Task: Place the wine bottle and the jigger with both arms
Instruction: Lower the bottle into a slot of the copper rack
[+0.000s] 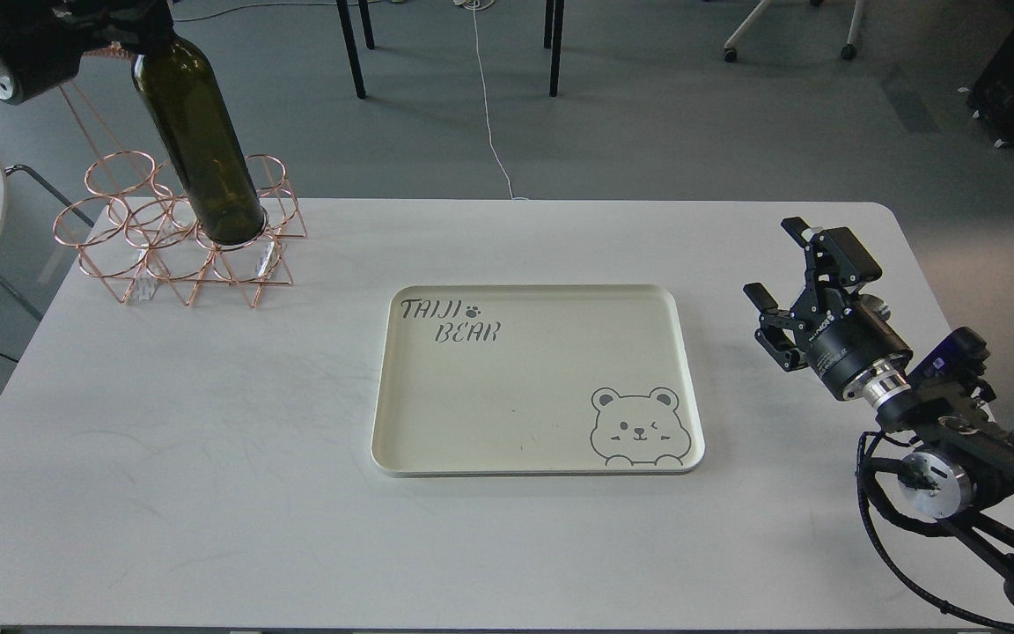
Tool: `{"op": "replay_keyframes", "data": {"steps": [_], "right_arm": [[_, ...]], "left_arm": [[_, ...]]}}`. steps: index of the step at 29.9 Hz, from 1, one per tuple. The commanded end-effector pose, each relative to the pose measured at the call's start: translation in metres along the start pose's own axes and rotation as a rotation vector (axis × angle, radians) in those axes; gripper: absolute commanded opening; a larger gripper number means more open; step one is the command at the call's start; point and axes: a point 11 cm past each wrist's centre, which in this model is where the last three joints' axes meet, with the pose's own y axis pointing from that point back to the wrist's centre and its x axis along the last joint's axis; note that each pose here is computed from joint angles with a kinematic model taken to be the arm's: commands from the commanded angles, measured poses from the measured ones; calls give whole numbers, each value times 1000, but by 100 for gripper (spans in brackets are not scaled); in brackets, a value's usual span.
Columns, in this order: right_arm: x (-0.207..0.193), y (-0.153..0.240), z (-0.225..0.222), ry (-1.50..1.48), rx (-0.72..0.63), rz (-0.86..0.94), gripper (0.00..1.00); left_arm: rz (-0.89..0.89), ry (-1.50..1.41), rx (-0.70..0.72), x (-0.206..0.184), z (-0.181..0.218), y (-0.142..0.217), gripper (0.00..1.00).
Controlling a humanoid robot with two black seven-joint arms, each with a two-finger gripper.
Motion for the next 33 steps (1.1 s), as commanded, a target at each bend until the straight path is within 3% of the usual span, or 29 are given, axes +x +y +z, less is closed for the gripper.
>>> {"op": "replay_keyframes", "data": {"steps": [1,33], "right_arm": [[0,0,1,1,-2,1,99],[3,5,5,21,-14,19,99]], "left_arm": [[-13,3,0,-5,0,0,10],[-91,71,41,-73,-11,5,16]]}}
